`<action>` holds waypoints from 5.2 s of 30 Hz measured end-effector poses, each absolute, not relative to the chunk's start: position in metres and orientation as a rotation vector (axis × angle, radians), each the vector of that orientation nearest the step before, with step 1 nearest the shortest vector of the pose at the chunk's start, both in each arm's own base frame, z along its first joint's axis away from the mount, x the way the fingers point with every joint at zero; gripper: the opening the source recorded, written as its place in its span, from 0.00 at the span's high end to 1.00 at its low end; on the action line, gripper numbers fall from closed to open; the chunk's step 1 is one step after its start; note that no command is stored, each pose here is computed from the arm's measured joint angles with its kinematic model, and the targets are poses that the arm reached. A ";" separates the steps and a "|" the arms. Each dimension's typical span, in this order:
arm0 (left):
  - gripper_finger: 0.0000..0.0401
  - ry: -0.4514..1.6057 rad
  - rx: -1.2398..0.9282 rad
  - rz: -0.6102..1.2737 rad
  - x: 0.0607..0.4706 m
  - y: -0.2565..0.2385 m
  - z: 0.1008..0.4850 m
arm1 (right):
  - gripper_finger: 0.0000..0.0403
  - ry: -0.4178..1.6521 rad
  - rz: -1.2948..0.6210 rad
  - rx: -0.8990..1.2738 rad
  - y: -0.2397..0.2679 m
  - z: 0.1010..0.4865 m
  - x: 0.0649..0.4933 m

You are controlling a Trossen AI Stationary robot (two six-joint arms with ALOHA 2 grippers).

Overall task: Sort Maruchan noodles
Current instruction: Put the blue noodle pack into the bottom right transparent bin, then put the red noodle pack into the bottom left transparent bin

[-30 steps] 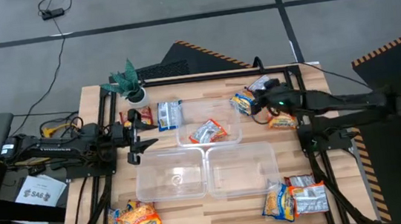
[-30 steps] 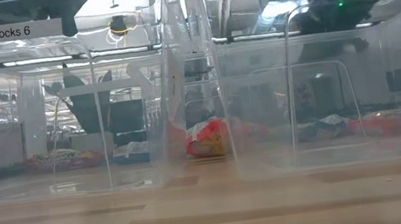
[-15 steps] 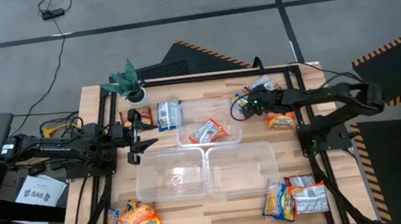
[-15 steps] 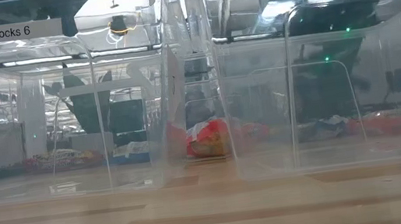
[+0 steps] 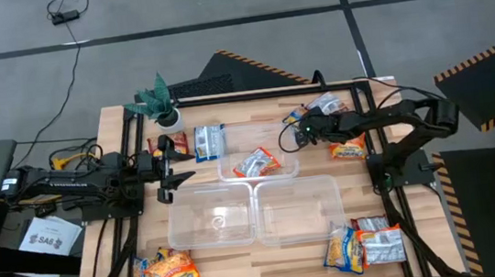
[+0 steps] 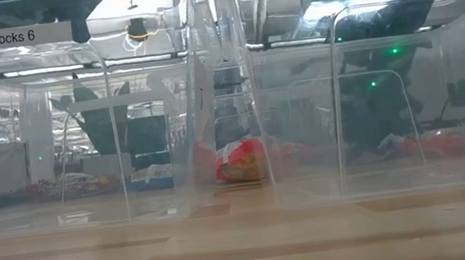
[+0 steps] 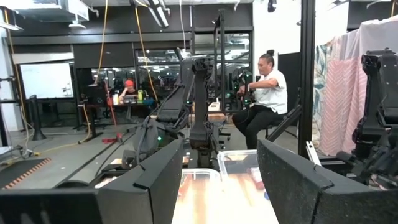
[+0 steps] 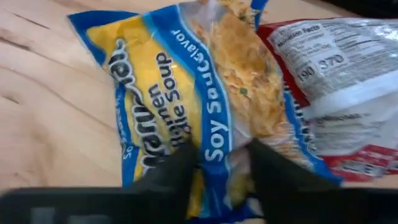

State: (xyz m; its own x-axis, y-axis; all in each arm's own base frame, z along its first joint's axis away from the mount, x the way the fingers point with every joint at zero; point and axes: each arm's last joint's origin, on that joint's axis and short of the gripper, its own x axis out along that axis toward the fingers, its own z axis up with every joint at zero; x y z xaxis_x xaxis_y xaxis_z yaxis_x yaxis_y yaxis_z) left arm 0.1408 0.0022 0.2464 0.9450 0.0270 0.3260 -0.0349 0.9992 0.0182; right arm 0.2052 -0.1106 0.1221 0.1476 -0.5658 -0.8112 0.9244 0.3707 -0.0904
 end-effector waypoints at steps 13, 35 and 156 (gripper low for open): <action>0.51 -0.331 0.022 0.031 0.141 0.002 0.246 | 0.98 0.707 -1.004 0.498 -0.088 0.174 0.194; 0.51 -0.331 0.021 0.036 0.141 0.002 0.246 | 0.98 0.085 -0.032 0.284 0.055 0.288 0.160; 0.57 0.799 -0.401 1.288 0.134 0.095 0.154 | 0.46 -0.114 -0.114 0.152 0.019 0.241 0.223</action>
State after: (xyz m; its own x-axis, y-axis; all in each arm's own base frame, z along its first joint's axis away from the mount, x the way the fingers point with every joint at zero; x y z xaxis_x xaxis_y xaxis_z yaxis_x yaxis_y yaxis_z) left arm 0.1345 0.0947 0.1538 0.0684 0.6917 -0.7189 -0.9514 0.2621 0.1616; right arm 0.2232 0.0190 0.2414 0.9871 -0.1217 0.1042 0.1044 0.9820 0.1576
